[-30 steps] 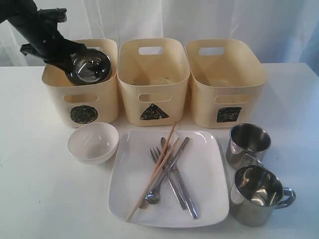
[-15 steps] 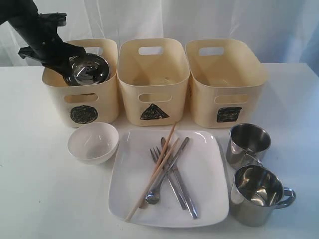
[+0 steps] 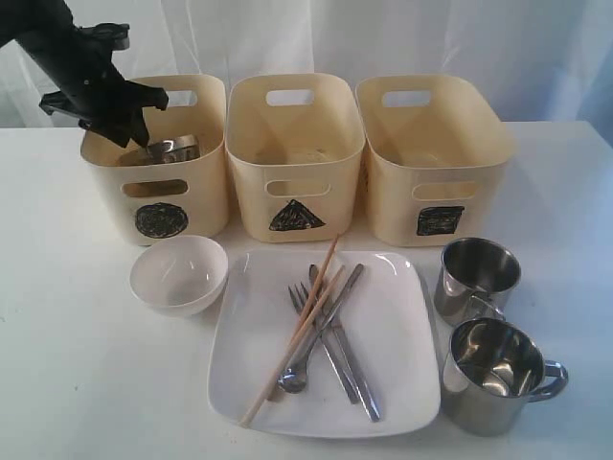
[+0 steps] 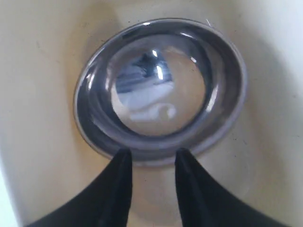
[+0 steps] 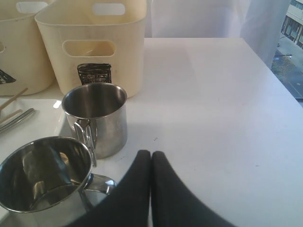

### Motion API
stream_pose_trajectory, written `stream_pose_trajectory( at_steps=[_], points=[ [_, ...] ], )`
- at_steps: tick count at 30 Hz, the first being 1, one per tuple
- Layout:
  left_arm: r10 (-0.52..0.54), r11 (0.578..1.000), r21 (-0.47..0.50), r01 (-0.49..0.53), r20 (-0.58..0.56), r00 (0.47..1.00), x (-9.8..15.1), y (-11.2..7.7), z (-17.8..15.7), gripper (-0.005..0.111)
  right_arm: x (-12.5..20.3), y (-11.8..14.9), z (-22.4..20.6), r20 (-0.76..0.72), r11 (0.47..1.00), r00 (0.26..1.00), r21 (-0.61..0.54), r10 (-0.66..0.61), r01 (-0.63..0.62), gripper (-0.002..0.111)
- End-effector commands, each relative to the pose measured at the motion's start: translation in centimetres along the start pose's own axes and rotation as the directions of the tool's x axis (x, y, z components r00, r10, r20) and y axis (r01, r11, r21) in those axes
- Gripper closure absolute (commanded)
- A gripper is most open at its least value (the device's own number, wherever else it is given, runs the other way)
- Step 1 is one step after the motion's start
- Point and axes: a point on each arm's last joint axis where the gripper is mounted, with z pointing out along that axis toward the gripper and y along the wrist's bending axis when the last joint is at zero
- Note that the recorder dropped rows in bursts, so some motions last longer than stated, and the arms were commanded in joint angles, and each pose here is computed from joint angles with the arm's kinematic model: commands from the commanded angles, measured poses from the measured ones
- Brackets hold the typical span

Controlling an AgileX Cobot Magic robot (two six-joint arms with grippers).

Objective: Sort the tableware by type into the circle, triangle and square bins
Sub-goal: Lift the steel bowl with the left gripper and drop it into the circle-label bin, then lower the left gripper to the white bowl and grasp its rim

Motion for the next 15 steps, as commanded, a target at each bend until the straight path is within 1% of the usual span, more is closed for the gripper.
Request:
stream_pose_trajectory(
  at_steps=[1, 4, 9, 11, 15],
  points=[
    [0.005, 1.000, 0.020, -0.005, -0.016, 1.000, 0.1, -0.6, -2.0, 0.069, 0.0, 0.0, 0.0, 0.014, 1.000, 1.000, -0.001, -0.004, 0.004, 0.108],
    [0.057, 0.998, 0.023, -0.057, -0.009, 0.998, 0.2, -1.1, -4.3, 0.069, 0.0, 0.0, 0.0, 0.014, 1.000, 1.000, -0.001, -0.004, 0.004, 0.108],
    [0.100, 0.994, 0.042, -0.100, -0.011, 0.995, 1.1, -2.4, -10.0, 0.069, 0.0, 0.0, 0.0, 0.014, 1.000, 1.000, -0.001, -0.004, 0.004, 0.108],
    [0.114, 0.992, 0.052, -0.116, 0.033, 0.993, 1.2, -3.0, -12.2, 0.069, 0.0, 0.0, 0.0, 0.014, 1.000, 1.000, -0.001, -0.004, 0.004, 0.108],
    [0.087, 0.993, 0.073, -0.093, 0.087, 0.992, 2.2, -4.0, -16.0, 0.069, 0.0, 0.0, 0.0, 0.014, 1.000, 1.000, -0.001, -0.004, 0.004, 0.108]
  ],
)
